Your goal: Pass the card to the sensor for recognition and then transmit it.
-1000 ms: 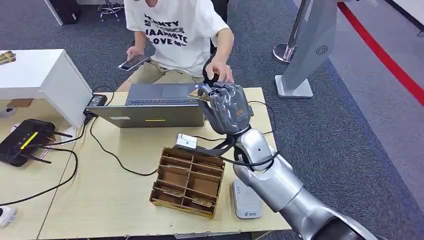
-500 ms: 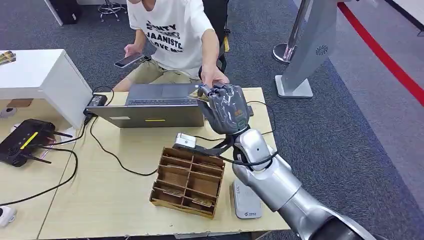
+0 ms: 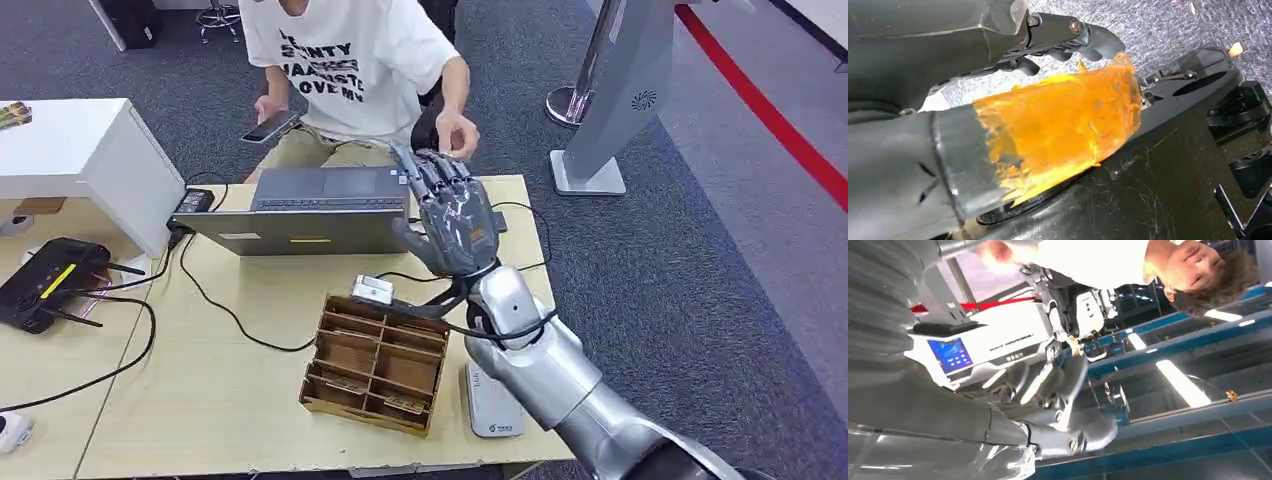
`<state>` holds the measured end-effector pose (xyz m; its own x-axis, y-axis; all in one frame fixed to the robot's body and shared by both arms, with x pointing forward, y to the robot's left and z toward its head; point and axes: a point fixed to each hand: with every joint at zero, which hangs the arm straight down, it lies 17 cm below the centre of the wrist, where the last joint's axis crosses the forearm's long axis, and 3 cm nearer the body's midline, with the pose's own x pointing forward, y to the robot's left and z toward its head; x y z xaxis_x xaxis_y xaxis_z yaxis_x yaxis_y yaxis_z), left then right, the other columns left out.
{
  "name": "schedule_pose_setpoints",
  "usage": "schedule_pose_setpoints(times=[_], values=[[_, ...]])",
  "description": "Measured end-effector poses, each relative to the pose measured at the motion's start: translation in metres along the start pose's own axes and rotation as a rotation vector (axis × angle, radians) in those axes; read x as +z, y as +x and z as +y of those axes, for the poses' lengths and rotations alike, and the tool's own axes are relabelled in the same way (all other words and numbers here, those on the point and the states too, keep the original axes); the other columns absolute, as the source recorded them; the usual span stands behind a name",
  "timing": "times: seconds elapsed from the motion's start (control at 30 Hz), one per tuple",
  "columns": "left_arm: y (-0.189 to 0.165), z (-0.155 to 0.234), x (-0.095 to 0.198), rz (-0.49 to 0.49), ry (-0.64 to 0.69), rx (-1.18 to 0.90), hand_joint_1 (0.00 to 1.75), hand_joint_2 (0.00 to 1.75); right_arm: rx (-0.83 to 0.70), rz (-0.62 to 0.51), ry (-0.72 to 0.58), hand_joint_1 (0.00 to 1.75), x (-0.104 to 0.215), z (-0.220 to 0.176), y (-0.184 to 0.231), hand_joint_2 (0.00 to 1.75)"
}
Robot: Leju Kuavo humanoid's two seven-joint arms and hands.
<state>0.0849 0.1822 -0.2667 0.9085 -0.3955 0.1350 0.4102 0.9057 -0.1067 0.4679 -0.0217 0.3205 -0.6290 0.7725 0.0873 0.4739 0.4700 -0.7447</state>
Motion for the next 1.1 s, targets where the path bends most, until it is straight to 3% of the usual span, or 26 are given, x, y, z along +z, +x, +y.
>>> schedule_pose_setpoints(times=[0.1,0.43,0.77,1.1], values=[[0.0,0.001,0.0,-0.007,0.007,0.015,0.0,0.0,-0.111,0.018,-0.023,0.0,0.007,-0.006,0.006,1.75],[-0.014,-0.003,-0.002,-0.007,0.015,0.079,0.0,0.0,-0.888,0.137,-0.033,0.0,0.046,-0.027,0.037,1.75],[-0.019,-0.001,-0.002,-0.005,0.023,0.107,0.0,0.0,-1.533,0.096,0.205,0.0,0.093,-0.026,0.075,1.75],[-0.019,-0.001,-0.002,-0.005,0.021,0.116,0.0,0.0,-1.767,-0.047,0.462,0.0,0.156,-0.028,0.113,1.75]])
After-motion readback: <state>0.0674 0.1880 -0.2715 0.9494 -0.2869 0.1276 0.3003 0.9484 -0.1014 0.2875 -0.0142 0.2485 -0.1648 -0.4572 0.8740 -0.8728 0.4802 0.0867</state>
